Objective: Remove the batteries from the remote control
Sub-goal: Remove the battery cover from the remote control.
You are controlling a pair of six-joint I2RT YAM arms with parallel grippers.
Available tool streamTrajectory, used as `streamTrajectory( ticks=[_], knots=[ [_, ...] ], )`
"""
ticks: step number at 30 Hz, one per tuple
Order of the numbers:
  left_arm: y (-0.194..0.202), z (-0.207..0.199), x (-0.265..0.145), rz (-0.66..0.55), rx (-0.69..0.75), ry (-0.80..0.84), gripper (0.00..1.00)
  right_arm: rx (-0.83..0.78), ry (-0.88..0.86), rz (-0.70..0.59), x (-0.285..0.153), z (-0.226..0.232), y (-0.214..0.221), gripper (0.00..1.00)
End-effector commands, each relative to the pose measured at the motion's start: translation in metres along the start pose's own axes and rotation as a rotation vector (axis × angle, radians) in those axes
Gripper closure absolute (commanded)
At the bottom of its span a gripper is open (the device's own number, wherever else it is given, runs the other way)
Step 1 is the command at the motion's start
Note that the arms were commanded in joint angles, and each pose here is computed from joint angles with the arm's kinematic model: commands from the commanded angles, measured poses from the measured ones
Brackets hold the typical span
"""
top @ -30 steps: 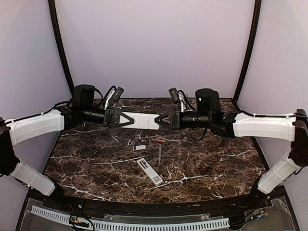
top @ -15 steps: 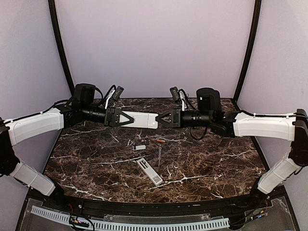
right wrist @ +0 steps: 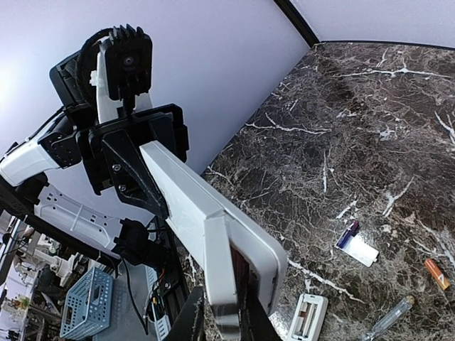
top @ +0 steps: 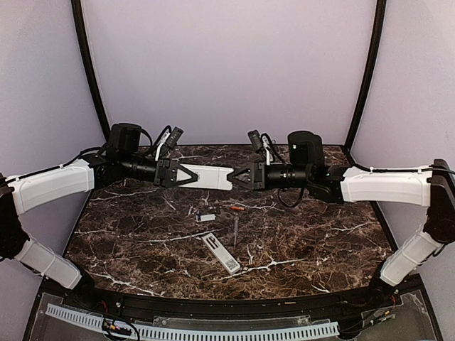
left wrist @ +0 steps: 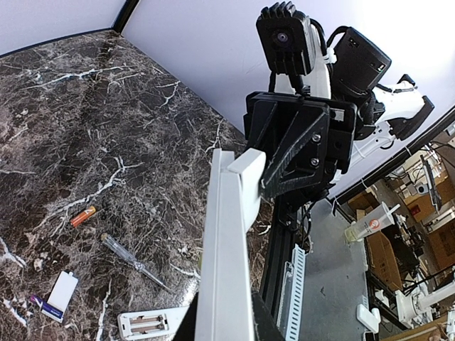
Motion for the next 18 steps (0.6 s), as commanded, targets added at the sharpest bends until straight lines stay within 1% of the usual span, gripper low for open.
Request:
streamTrajectory(
  ticks=[1,8,10,16,18],
  knots=[
    [-0.0121,-0.0139,-0.0039,-0.024,0.041,0.045,1.00,-0.006,-0.031,-0.010,0.0028,0.0024,-0.0035,0.84],
    [-0.0112,-0.0144,-0.0035,-0.020,0.036,0.054,1.00,0.000,-0.040,-0.002,0.0065,0.0015,-0.0032,0.87],
    [-0.0111,-0.0142,-0.0034,-0.020,0.035,0.054,1.00,0.002,-0.043,-0.003,0.0072,0.0019,-0.0034,0.91],
    [-0.0114,-0.0144,-0.0037,-0.021,0.029,0.053,1.00,0.018,-0.048,-0.011,0.0066,0.0010,-0.0033,0.96],
    [-0.0111,-0.0141,-0.0034,-0.020,0.027,0.053,1.00,0.026,-0.042,-0.011,0.0067,-0.0009,-0.0019,0.99]
  ],
)
Point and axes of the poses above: each gripper's point midway between its finger pads, its own x axis out along the fingers, its own z axis along the line the jaws close on, y = z × x, the point moved 4 cm from there along -x, back along the fingers, and after that the axes turned 7 degrees about x, right-handed, at the moved point
